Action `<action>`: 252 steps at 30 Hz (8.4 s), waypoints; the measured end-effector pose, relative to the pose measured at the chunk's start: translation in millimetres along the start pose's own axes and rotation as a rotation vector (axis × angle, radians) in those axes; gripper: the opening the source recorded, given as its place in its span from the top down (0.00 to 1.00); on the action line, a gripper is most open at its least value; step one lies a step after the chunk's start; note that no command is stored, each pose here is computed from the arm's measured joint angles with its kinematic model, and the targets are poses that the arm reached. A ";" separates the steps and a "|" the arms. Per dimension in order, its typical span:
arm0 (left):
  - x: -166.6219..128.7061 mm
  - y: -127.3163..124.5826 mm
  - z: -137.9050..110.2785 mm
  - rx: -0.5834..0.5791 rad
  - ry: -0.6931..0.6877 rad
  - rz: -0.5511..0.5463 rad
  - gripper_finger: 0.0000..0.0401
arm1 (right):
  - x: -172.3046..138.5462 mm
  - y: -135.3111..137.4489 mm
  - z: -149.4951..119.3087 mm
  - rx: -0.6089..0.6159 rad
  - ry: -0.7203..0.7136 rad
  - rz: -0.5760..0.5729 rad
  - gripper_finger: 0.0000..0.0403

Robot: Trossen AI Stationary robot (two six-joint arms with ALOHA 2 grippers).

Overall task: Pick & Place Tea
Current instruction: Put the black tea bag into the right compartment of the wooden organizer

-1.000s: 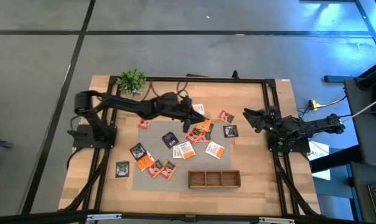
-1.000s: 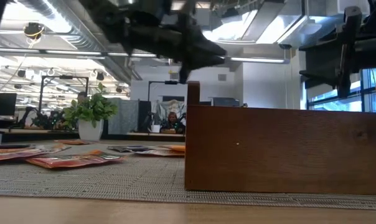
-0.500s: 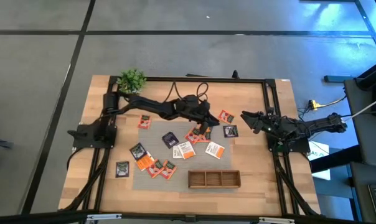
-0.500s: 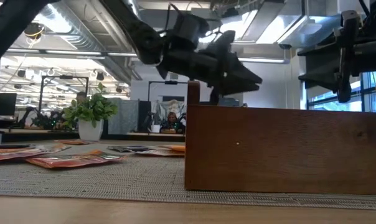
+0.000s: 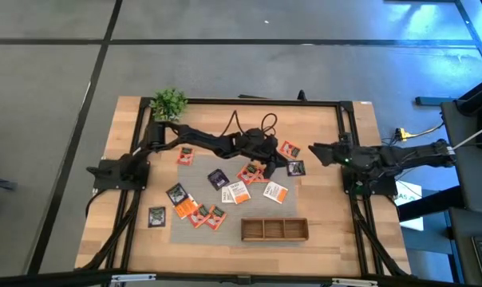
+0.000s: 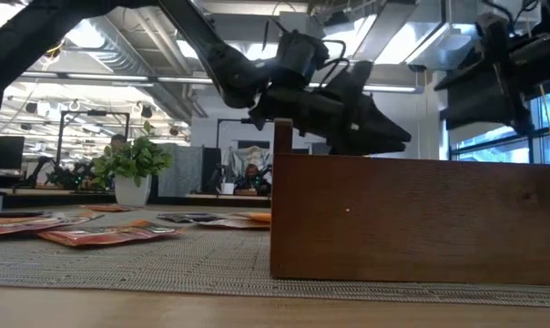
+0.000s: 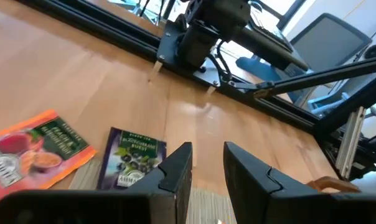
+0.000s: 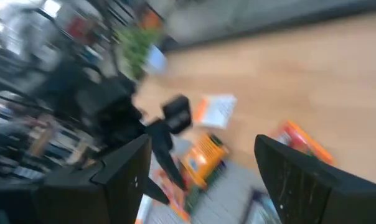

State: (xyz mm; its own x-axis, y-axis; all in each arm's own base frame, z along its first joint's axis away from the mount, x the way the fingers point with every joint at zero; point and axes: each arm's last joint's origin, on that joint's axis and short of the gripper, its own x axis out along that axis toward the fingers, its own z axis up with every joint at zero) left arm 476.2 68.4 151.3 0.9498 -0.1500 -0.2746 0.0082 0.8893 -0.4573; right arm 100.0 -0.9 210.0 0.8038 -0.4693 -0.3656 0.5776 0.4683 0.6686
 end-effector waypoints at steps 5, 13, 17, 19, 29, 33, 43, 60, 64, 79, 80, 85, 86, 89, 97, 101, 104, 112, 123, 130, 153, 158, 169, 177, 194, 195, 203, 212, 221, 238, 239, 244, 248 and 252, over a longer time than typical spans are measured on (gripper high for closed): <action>14.5 1.7 -10.1 0.001 -0.003 0.038 0.78 | 6.3 9.3 0.9 0.062 0.204 -0.132 0.29; 36.1 6.4 -29.3 -0.036 0.028 0.038 0.78 | 30.0 11.3 -15.3 0.134 0.438 -0.282 0.29; 42.3 10.7 -37.0 -0.038 0.030 0.077 0.78 | 39.2 9.4 -21.5 0.122 0.480 -0.343 0.29; 44.3 11.6 -39.6 -0.035 0.018 0.103 0.78 | 42.1 8.5 -23.3 0.121 0.496 -0.362 0.29; 44.3 18.1 -48.3 0.022 0.055 0.222 0.78 | 46.9 7.8 -25.0 0.128 0.518 -0.379 0.29; 44.6 17.1 -49.9 0.069 0.071 0.223 0.78 | 47.0 7.7 -25.0 0.127 0.519 -0.379 0.29; 43.8 16.9 -55.3 0.136 0.134 0.246 0.78 | 47.0 7.6 -25.1 0.125 0.519 -0.380 0.29; 44.9 12.3 -43.5 0.054 0.046 0.202 0.78 | 54.1 4.7 -32.8 0.111 0.573 -0.437 0.29; 46.4 9.0 -44.1 0.147 0.058 0.199 0.78 | 54.4 4.6 -33.2 0.109 0.574 -0.440 0.29; 50.2 9.7 -62.7 0.205 0.146 0.261 0.78 | 55.5 5.4 -33.1 0.113 0.565 -0.432 0.29; 50.0 9.8 -62.9 0.205 0.151 0.263 0.78 | 56.6 5.6 -33.3 0.114 0.562 -0.431 0.29; 49.8 10.0 -63.4 0.201 0.158 0.266 0.78 | 65.2 4.1 -35.7 0.123 0.555 -0.456 0.29; 49.8 10.0 -63.5 0.201 0.158 0.266 0.78 | 67.7 5.1 -36.0 0.130 0.550 -0.446 0.29; 49.7 10.1 -63.7 0.200 0.160 0.267 0.78 | 74.2 6.5 -38.1 0.136 0.543 -0.435 0.29; 49.7 10.3 -64.2 0.200 0.163 0.269 0.78 | 81.7 3.5 -43.1 0.151 0.599 -0.461 0.30; 49.6 10.6 -64.7 0.200 0.165 0.269 0.78 | 86.3 5.9 -44.2 0.141 0.590 -0.428 0.36; 49.7 10.7 -64.9 0.200 0.165 0.269 0.78 | 89.4 5.7 -44.4 0.134 0.567 -0.429 0.43; 49.7 10.9 -65.4 0.200 0.166 0.269 0.78 | 94.5 0.9 -42.1 0.142 0.555 -0.460 0.62; 49.6 11.1 -65.8 0.200 0.167 0.270 0.78 | 94.9 0.4 -41.3 0.109 0.563 -0.451 0.89; 42.5 11.1 -54.2 0.252 0.192 0.267 0.78 | 94.5 0.5 -41.2 0.056 0.580 -0.433 0.98; -81.3 -52.4 70.1 0.158 0.395 0.308 0.78 | 21.2 131.1 39.8 -0.737 0.729 -0.046 0.99; -90.4 -79.9 64.4 0.079 0.477 0.219 0.78 | 0.0 161.0 28.4 -0.808 0.778 0.080 0.99; -73.8 -149.2 41.5 0.126 0.389 0.186 0.78 | -10.7 193.9 -47.2 -1.065 1.033 0.113 0.99; -73.1 -172.7 28.2 0.192 0.395 0.202 0.78 | -8.3 193.9 -94.1 -1.297 1.037 0.085 0.99; -74.1 -203.5 11.7 0.200 0.413 0.145 0.78 | 15.5 188.1 -139.7 -1.380 1.126 0.036 0.99; -74.1 -204.3 11.3 0.201 0.414 0.144 0.78 | 16.6 187.5 -141.5 -1.381 1.134 0.031 0.99; -74.4 -206.8 9.9 0.205 0.416 0.139 0.78 | 24.3 181.6 -157.2 -1.377 1.197 -0.014 0.99; -74.4 -206.8 9.9 0.205 0.415 0.140 0.78 | 25.0 180.9 -158.7 -1.376 1.205 -0.018 0.99; -74.3 -206.8 9.9 0.205 0.415 0.139 0.78 | 4.5 208.8 -125.8 -1.291 1.203 0.107 0.99; -74.2 -207.0 10.5 0.205 0.411 0.138 0.78 | -12.1 252.3 -78.6 -1.035 1.298 0.310 0.99; -74.2 -207.1 10.5 0.205 0.411 0.138 0.78 | -11.7 252.2 -78.4 -1.042 1.285 0.302 0.99; -74.0 -207.3 10.8 0.205 0.407 0.136 0.78 | -9.0 250.4 -78.0 -1.084 1.207 0.253 0.99; -74.1 -207.3 10.8 0.205 0.407 0.136 0.78 | -4.1 241.4 -83.1 -1.110 1.205 0.203 0.99; -74.0 -207.4 10.8 0.206 0.407 0.135 0.78 | 4.9 224.7 -96.5 -1.148 1.186 0.141 0.99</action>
State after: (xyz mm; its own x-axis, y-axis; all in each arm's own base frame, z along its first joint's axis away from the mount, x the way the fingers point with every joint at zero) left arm 407.5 -100.2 275.6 0.7472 -0.1474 -0.6480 -0.0063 0.9735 -0.2287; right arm 247.6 174.2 295.9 0.1987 0.1646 -0.9661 -0.1402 0.9804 0.1382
